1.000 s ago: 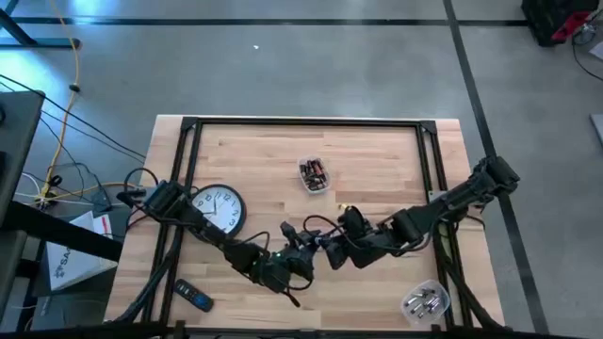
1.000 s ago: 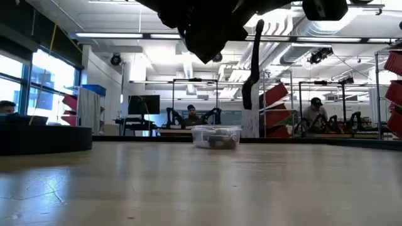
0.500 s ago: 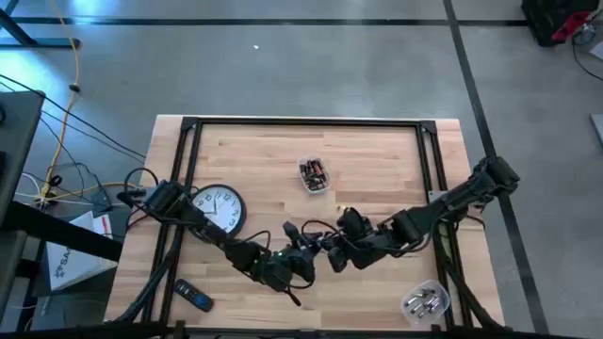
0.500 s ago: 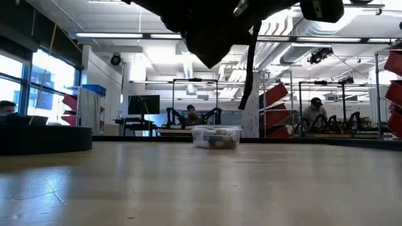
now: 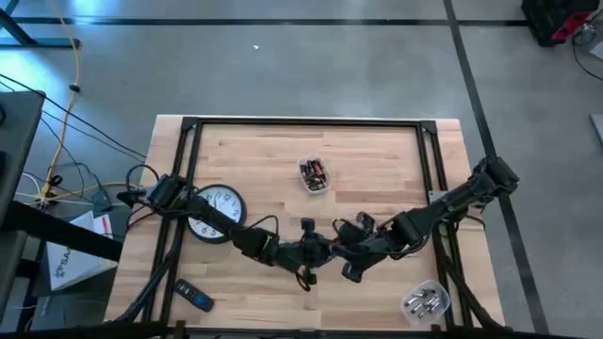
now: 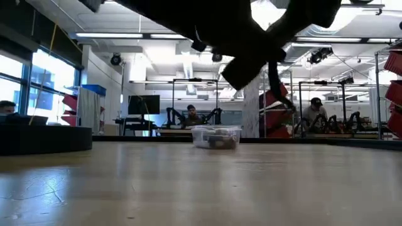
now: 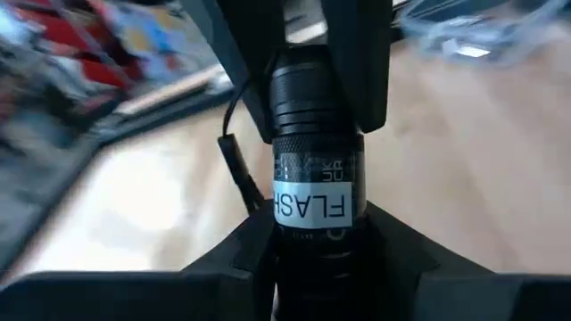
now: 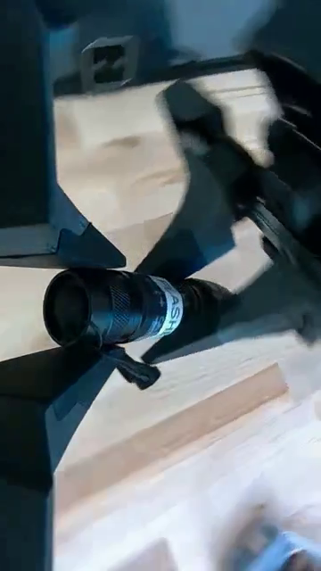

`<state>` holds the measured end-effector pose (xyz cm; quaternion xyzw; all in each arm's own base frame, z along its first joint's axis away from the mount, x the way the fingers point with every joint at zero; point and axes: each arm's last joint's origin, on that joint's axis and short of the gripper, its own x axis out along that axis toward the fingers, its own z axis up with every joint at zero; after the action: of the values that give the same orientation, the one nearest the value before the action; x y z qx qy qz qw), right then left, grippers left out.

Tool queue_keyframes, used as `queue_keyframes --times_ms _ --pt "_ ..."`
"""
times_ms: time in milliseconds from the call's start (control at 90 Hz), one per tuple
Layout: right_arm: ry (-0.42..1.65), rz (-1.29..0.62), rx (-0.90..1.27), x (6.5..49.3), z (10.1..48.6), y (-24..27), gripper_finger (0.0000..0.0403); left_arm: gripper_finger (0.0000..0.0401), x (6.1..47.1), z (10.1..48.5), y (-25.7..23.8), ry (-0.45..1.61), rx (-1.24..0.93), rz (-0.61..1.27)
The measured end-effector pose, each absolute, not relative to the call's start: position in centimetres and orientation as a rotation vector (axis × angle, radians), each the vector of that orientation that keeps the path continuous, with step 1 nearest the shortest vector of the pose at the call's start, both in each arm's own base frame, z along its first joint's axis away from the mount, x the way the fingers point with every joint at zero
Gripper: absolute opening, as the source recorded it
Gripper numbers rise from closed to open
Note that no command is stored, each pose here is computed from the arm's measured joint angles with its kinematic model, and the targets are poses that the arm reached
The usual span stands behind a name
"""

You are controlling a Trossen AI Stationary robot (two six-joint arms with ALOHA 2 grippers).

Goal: Insert battery
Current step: Open the lid of the black flashlight

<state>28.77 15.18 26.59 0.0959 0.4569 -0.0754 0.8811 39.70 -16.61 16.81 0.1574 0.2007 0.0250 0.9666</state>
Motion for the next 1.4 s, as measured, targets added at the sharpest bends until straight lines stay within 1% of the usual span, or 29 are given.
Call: queue_keyframes --times_ms 156,322,467,533,589,800,889,967,1122,1222,1300,1400 --pt "0.982 -0.011 -0.021 28.7 26.5 15.3 0.0081 0.0098 40.4 16.6 -15.4 0.438 0.144 -0.104" --pt "0.976 0.228 -0.335 29.0 25.9 16.1 0.0081 0.0098 40.7 16.4 -14.8 0.481 -0.027 -0.261" --pt "0.922 0.391 -0.616 29.4 25.0 17.3 0.0081 0.0098 40.6 16.2 -14.8 0.507 -0.072 -0.324" --pt "0.891 0.440 -0.704 29.7 24.7 17.8 0.0081 0.0098 40.5 16.1 -14.9 0.518 -0.075 -0.348" --pt "0.877 0.454 -0.727 29.8 24.4 18.2 0.0081 0.0098 40.4 16.0 -15.0 0.526 -0.072 -0.355" --pt "0.904 0.327 -0.535 29.8 24.2 18.5 0.0105 0.0098 40.4 15.8 -14.9 0.537 -0.042 -0.340" --pt "0.922 0.310 -0.426 29.8 24.2 18.6 0.0116 0.0098 40.3 15.7 -14.9 0.550 -0.033 -0.326" --pt "0.941 0.317 -0.338 29.8 24.2 18.7 0.0122 0.0099 40.2 15.4 -14.8 0.566 -0.023 -0.301" --pt "0.975 0.238 -0.201 29.6 24.1 18.6 0.0132 0.0098 40.2 15.3 -14.6 0.570 0.011 -0.227" --pt "1.007 0.107 -0.061 29.5 24.0 18.2 0.0138 0.0098 40.2 15.3 -14.5 0.559 0.051 -0.166" --pt "1.047 -0.045 0.062 29.1 23.9 17.5 0.0143 0.0097 40.1 15.3 -14.7 0.552 0.095 -0.108" --pt "1.028 -0.235 0.287 29.0 24.2 16.6 0.0147 0.0097 39.9 15.4 -14.8 0.546 0.155 -0.033"
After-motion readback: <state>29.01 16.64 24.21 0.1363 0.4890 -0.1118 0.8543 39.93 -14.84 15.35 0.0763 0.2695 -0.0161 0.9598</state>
